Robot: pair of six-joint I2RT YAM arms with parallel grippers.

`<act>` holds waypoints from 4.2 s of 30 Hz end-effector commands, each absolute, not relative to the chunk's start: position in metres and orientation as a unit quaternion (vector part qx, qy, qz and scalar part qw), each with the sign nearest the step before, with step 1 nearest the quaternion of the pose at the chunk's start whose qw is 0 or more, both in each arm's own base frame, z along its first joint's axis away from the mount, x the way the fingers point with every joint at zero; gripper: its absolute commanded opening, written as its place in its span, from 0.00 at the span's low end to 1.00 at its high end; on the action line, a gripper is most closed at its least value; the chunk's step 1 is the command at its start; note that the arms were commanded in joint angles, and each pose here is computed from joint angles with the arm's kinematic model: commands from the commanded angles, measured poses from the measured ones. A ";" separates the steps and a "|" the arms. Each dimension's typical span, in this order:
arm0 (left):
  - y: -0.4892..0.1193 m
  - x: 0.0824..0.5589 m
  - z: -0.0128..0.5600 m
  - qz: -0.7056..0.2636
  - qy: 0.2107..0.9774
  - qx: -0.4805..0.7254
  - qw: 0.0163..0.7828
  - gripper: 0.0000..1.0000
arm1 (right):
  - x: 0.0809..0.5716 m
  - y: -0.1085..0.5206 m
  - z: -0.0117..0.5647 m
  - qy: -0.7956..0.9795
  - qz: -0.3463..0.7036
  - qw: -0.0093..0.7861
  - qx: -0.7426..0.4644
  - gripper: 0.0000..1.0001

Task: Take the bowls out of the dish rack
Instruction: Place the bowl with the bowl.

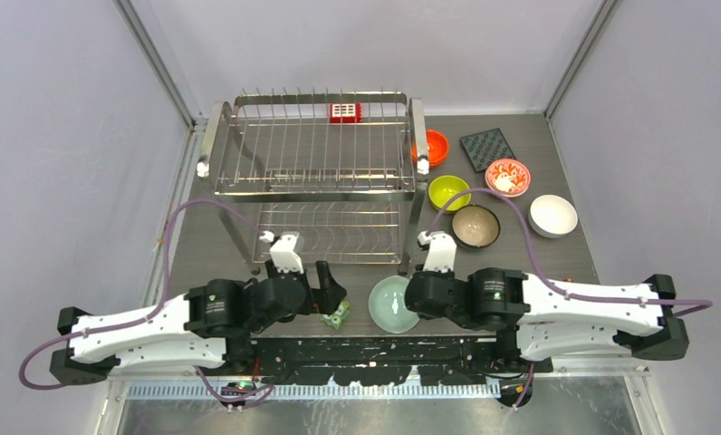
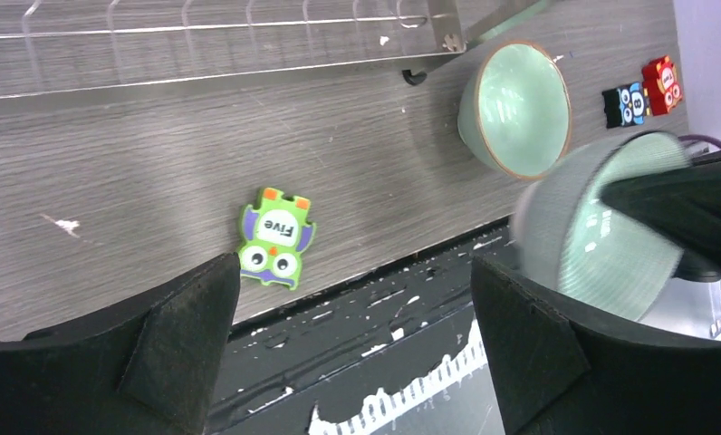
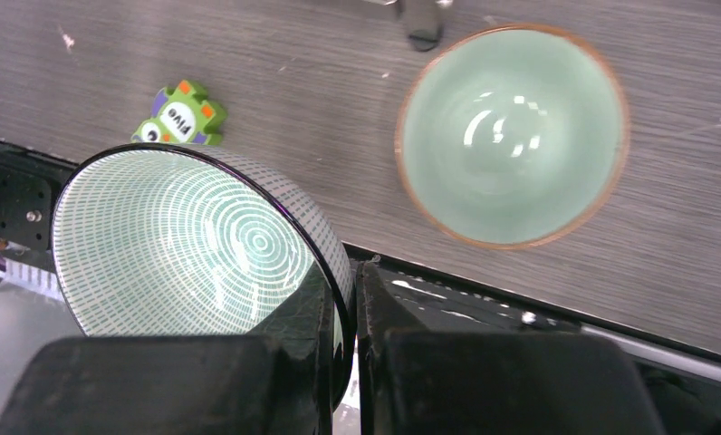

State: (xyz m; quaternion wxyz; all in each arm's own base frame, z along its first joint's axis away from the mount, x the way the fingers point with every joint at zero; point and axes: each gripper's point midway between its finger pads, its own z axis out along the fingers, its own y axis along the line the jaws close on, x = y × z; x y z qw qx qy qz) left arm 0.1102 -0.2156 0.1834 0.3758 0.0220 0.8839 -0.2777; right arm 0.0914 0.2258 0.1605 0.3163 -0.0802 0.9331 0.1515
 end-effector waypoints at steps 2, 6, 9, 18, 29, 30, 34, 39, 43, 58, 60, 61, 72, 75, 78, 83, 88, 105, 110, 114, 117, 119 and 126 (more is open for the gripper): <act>-0.180 0.117 0.174 -0.268 0.874 -0.012 0.405 1.00 | 0.111 0.178 0.200 0.915 0.129 0.380 -0.022 0.01; -0.165 0.117 0.170 -0.267 0.870 -0.023 0.413 1.00 | 0.118 0.154 0.197 0.920 0.101 0.379 -0.003 0.01; -0.164 0.118 0.171 -0.273 0.866 -0.027 0.417 1.00 | 0.127 0.155 0.189 0.926 0.117 0.357 0.024 0.01; -0.170 0.118 0.163 -0.242 0.882 -0.014 0.405 1.00 | 0.147 0.149 0.174 0.935 0.122 0.327 0.068 0.01; -0.181 0.118 0.153 -0.253 0.881 -0.018 0.400 1.00 | 0.143 0.138 0.134 0.939 0.123 0.301 0.110 0.01; -0.182 0.118 0.154 -0.258 0.879 -0.020 0.400 1.00 | 0.144 0.139 0.132 0.940 0.124 0.299 0.112 0.01; -0.186 0.117 0.154 -0.266 0.878 -0.021 0.398 1.00 | 0.147 0.141 0.122 0.940 0.119 0.297 0.117 0.01; -0.184 0.115 0.150 -0.261 0.883 -0.025 0.390 1.00 | 0.153 0.143 0.117 0.934 0.129 0.304 0.138 0.01; -0.182 0.114 0.148 -0.266 0.882 -0.031 0.388 1.00 | 0.156 0.141 0.114 0.930 0.123 0.312 0.148 0.01; -0.181 0.114 0.140 -0.265 0.884 -0.045 0.382 1.00 | 0.156 0.133 0.097 0.936 0.096 0.303 0.149 0.01; -0.181 0.113 0.139 -0.265 0.885 -0.045 0.381 1.00 | 0.155 0.132 0.095 0.937 0.093 0.302 0.150 0.01; -0.181 0.113 0.138 -0.265 0.885 -0.046 0.380 1.00 | 0.155 0.131 0.093 0.937 0.091 0.301 0.150 0.01; -0.181 0.112 0.132 -0.267 0.887 -0.052 0.374 1.00 | 0.153 0.130 0.082 0.941 0.083 0.292 0.151 0.01; -0.181 0.112 0.131 -0.267 0.887 -0.053 0.374 1.00 | 0.154 0.129 0.081 0.942 0.080 0.291 0.150 0.01; -0.180 0.112 0.131 -0.266 0.887 -0.053 0.375 1.00 | 0.153 0.130 0.079 0.942 0.080 0.289 0.148 0.04; -0.180 0.112 0.129 -0.265 0.887 -0.054 0.374 1.00 | 0.153 0.131 0.080 0.943 0.081 0.287 0.147 0.11; -0.180 0.111 0.127 -0.263 0.889 -0.054 0.371 1.00 | 0.154 0.131 0.086 0.942 0.085 0.290 0.148 0.21; -0.180 0.110 0.124 -0.263 0.890 -0.053 0.369 1.00 | 0.149 0.123 0.105 0.940 0.087 0.296 0.147 0.44; -0.181 0.110 0.123 -0.263 0.891 -0.052 0.367 1.00 | 0.148 0.120 0.112 0.940 0.084 0.298 0.144 0.47; -0.181 0.110 0.122 -0.262 0.891 -0.052 0.367 1.00 | 0.147 0.119 0.111 0.941 0.082 0.296 0.144 0.44; -0.181 0.109 0.122 -0.262 0.891 -0.052 0.367 1.00 | 0.146 0.118 0.108 0.942 0.077 0.292 0.144 0.40; -0.180 0.109 0.122 -0.262 0.891 -0.052 0.366 1.00 | 0.146 0.118 0.106 0.943 0.076 0.291 0.145 0.36; -0.179 0.109 0.121 -0.265 0.890 -0.054 0.367 1.00 | 0.144 0.118 0.097 0.945 0.070 0.285 0.147 0.28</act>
